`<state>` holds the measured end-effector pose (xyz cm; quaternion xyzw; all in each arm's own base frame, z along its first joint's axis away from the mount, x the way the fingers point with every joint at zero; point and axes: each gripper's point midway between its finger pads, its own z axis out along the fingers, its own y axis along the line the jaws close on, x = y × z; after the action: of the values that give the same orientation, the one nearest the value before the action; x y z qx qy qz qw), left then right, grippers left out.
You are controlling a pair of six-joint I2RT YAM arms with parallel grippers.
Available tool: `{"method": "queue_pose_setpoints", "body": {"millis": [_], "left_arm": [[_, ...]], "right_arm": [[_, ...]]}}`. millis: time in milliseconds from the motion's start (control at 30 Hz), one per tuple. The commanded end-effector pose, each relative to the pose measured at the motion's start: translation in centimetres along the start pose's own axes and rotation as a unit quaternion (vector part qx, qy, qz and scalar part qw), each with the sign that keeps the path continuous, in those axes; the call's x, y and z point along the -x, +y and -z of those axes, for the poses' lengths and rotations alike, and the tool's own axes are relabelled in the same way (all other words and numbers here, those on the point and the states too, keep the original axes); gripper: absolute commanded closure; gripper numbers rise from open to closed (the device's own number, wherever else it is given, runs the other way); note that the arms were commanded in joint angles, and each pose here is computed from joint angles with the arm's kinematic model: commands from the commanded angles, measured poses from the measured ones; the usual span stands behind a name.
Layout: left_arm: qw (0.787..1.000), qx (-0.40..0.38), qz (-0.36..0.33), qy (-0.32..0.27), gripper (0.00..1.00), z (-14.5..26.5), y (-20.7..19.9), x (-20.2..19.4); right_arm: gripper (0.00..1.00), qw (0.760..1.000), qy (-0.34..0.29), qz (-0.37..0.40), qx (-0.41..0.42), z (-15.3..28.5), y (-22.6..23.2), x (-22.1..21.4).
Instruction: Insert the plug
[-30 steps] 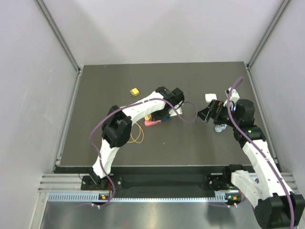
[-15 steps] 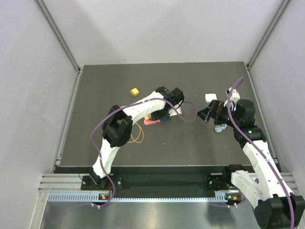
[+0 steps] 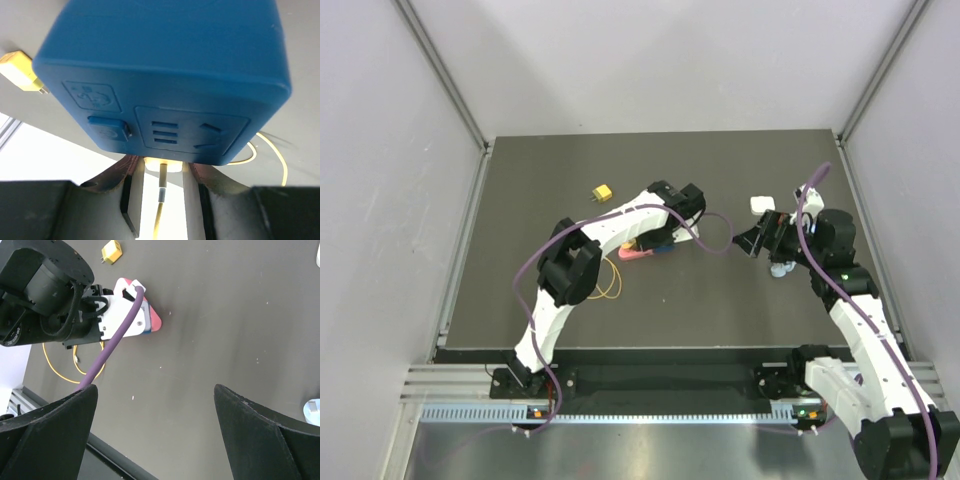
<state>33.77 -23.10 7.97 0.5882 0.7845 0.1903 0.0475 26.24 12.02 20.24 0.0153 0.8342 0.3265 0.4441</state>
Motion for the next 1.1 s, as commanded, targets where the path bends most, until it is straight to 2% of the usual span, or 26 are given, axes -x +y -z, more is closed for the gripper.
{"method": "queue_pose_setpoints", "body": {"millis": [0, 33, 100, 133, 200, 467, 733, 1067], "left_arm": [[1.000, -0.015, 0.009, 0.009, 1.00, -2.7, -0.4, 0.7], [1.000, -0.007, 0.012, 0.002, 0.88, -2.1, 0.0, 0.8], [1.000, 0.011, 0.019, -0.006, 0.83, -1.2, 0.9, 1.1], [0.999, 0.018, 0.023, -0.015, 0.69, -0.4, 1.2, 1.4], [0.999, 0.034, 0.029, -0.027, 0.54, 0.4, 1.9, 1.7], [0.996, 0.064, 0.040, -0.051, 0.48, 2.9, 3.0, 1.9], [0.992, 0.075, 0.059, -0.076, 0.48, 5.3, 3.5, 1.1], [0.995, 0.052, 0.050, -0.063, 0.50, 3.0, 1.9, 0.3]], "right_arm": [[0.00, 0.997, -0.059, 0.041, 0.042, 1.5, 3.1, 4.1], [0.00, 0.996, -0.059, 0.040, 0.044, 1.5, 3.2, 4.2], [0.00, 0.996, -0.058, 0.039, 0.046, 1.5, 3.3, 4.1], [0.00, 0.996, -0.059, 0.039, 0.046, 1.5, 3.4, 4.2], [0.00, 0.996, -0.062, 0.038, 0.047, 1.6, 3.5, 4.4], [0.00, 0.997, -0.063, 0.035, 0.041, 1.9, 3.4, 4.2], [0.00, 0.997, -0.064, 0.039, 0.030, 2.3, 3.3, 4.3], [0.00, 0.996, -0.072, 0.039, 0.031, 2.6, 3.6, 4.8]]}}
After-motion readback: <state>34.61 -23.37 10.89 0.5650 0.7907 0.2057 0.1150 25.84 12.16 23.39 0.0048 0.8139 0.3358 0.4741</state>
